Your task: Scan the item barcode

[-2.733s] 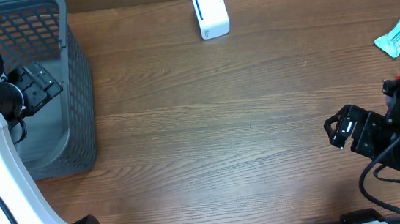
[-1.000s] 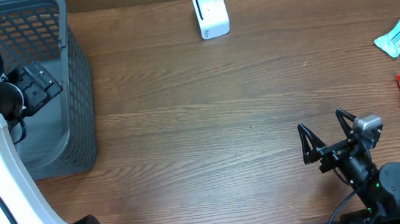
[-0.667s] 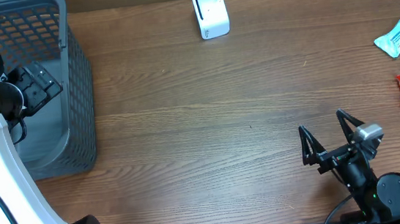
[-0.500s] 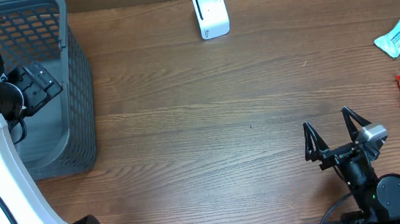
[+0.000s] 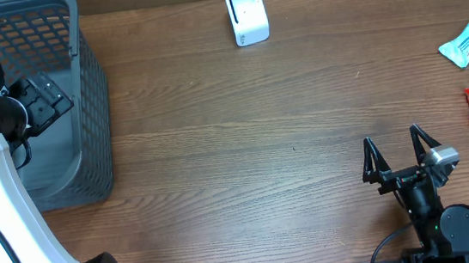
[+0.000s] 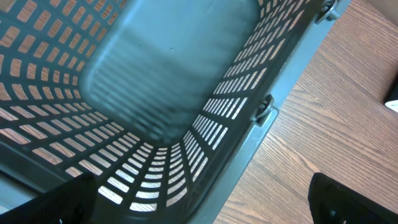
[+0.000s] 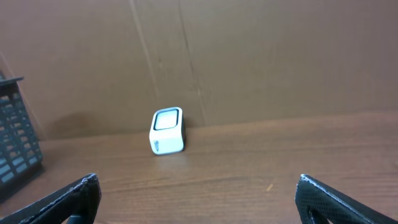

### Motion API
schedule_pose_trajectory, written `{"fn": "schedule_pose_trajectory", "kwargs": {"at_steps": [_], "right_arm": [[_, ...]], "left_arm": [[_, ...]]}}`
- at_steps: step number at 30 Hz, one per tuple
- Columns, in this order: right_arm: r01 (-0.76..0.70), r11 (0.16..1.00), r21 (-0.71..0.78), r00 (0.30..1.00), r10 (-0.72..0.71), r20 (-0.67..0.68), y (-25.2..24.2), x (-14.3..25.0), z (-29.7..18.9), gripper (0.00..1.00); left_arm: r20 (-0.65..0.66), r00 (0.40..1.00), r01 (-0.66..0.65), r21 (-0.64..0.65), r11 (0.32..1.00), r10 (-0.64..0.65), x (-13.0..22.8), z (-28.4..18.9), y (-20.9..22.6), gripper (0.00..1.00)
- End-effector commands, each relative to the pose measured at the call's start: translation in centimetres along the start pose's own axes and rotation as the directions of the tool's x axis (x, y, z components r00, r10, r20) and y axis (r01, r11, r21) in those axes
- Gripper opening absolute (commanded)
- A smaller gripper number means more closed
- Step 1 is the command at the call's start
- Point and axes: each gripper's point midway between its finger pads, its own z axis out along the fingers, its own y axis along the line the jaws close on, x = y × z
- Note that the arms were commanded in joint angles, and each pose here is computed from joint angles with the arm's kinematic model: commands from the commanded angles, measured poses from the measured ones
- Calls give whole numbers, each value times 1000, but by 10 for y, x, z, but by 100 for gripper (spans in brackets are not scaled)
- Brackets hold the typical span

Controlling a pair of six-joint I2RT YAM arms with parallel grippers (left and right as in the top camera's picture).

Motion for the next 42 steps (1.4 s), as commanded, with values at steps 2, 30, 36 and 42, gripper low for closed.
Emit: {"fn": "schedule_pose_trajectory", "kwargs": {"at_steps": [2, 30, 36, 42], "right_arm": [[-18, 1000, 17, 1000, 18, -3, -4, 5, 0, 100], [75, 972, 223, 996, -63, -62, -49, 17, -7, 100], [75, 971, 226, 996, -62, -63, -49, 18, -7, 100], [75, 970, 230, 996, -62, -63, -50, 18, -8, 100]], "left_arm": [[5, 1000, -21, -11, 1000, 21, -1, 0, 1, 100], [5, 1000, -21, -11, 1000, 21, -1, 0, 1, 100], [5, 1000, -21, -11, 1000, 21, -1, 0, 1, 100], [5, 1000, -21, -11, 1000, 21, -1, 0, 1, 100]]}}
